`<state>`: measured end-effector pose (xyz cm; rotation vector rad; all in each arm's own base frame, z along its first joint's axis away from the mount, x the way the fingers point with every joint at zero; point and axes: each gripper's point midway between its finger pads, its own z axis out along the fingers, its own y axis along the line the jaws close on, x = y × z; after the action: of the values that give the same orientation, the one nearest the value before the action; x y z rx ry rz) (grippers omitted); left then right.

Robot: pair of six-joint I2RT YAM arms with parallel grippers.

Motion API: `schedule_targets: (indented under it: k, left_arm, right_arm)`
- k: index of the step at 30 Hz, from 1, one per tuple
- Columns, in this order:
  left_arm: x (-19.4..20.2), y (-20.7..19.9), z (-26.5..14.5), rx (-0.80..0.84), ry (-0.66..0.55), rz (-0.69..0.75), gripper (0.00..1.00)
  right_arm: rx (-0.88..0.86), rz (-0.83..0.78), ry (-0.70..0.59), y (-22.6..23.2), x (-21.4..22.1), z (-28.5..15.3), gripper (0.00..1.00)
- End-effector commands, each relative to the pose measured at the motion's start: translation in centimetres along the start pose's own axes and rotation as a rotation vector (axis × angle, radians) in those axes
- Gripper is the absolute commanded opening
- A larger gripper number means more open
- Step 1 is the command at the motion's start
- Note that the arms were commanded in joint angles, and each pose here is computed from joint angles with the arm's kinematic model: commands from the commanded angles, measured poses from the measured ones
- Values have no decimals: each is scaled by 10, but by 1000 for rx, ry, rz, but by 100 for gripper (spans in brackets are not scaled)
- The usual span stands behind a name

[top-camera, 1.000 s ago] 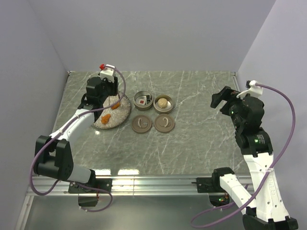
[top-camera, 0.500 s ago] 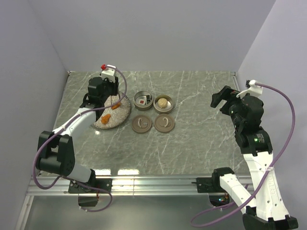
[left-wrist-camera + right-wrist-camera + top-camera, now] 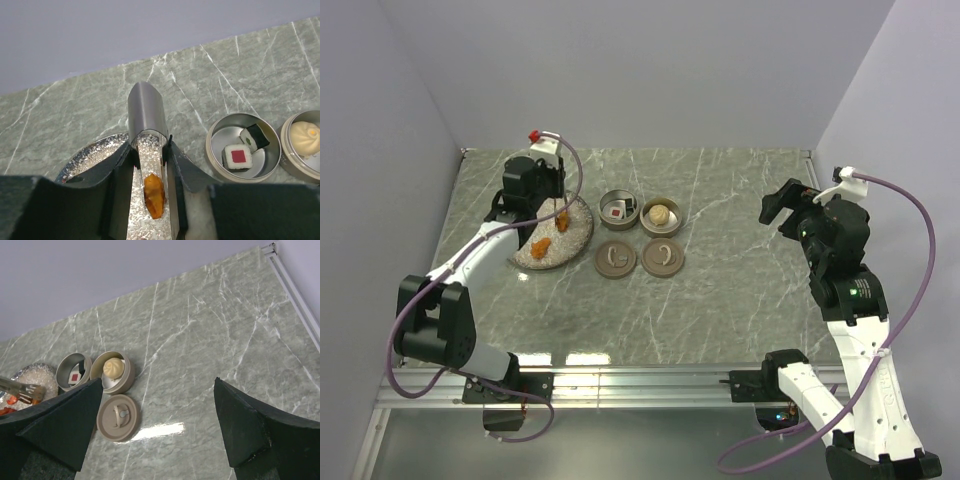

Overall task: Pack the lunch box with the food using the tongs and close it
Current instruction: Pick up the food using the clamp, then place the food into the lunch box

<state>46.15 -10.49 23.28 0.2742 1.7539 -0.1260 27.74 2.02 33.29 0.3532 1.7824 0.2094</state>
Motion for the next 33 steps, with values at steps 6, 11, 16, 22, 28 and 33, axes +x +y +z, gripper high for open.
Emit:
schedule_targets:
  k: [6,11,16,22,28,33]
  left_arm:
    - [-90,2,-14,-10,-140,-85,19]
    - [-107,-21,-13,38,-150,-103,18]
    - [-135,-70,-11,138,-182,-125,18]
    - [-142,-109,9,208,-161,-136,18]
    - [-133,-115,25,185,-123,-142,18]
    - [-120,-110,29,145,-100,-141,19]
  right_arm:
    - [-24,15,-43,6,-9,2,99]
    - [-25,17,-44,5,-7,3,99]
    - [-24,22,-43,5,-4,3,99]
    - [-23,16,-48,3,-4,0,99]
    - [-6,4,-55,-1,-5,-4,99]
    - [-5,5,-58,-2,-3,-5,99]
